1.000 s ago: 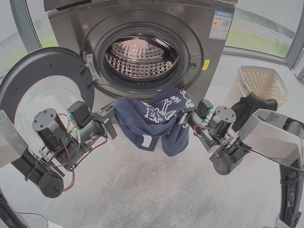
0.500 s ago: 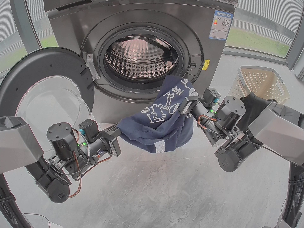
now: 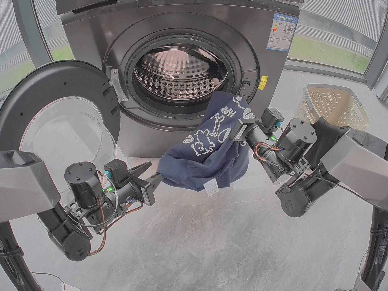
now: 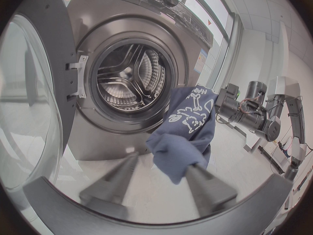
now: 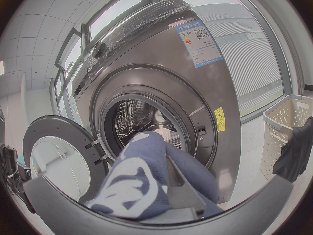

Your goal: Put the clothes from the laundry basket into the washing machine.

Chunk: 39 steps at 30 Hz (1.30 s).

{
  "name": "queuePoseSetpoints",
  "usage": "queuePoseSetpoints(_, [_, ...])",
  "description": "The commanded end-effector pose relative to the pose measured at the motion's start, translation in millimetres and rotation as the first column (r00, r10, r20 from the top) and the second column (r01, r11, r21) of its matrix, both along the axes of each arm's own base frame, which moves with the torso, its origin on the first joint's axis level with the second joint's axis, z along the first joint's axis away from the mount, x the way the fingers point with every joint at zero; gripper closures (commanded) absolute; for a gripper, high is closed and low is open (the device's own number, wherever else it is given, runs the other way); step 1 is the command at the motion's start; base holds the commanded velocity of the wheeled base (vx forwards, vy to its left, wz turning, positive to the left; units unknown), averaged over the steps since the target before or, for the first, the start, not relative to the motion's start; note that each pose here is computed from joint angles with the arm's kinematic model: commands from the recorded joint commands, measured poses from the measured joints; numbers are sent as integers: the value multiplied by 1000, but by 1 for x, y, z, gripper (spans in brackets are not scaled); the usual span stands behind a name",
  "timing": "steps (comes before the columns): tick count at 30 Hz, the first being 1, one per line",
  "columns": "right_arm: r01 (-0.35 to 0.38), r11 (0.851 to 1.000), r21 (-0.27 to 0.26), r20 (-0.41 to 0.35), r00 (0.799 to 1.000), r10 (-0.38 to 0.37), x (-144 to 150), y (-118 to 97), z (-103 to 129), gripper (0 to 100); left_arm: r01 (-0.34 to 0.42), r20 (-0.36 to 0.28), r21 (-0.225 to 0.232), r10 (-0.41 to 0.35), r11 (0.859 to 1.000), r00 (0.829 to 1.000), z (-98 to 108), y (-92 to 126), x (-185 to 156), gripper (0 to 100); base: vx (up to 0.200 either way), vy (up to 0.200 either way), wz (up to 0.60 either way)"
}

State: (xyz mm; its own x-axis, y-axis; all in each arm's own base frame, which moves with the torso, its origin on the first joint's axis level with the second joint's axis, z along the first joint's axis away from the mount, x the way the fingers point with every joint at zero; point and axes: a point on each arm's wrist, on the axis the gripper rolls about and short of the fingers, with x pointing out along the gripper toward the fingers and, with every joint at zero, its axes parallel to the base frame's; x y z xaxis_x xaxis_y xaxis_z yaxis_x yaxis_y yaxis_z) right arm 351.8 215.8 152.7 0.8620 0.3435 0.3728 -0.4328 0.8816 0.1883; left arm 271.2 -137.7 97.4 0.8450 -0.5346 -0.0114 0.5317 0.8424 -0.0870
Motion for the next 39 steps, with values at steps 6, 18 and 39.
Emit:
queuePoseSetpoints(6, [10, 1000, 6, 9, 1000, -10, 2, -4, 4, 100, 16, -101, 56, -10, 998, 995, -24, 4, -10, 0, 0, 0, 0])
queuePoseSetpoints(18, [38, 999, 28, 0, 999, -38, 5, -6, 4, 100, 200, -274, 240, -131, 950, 953, -70, 13, -46, 0, 0, 0, 0])
queuePoseSetpoints(39, [-70, 997, 9, -39, 997, 71, -16, 34, -13, 100, 188, 67, 68, -193, 980, 979, -5, -37, 3, 0, 0, 0, 0])
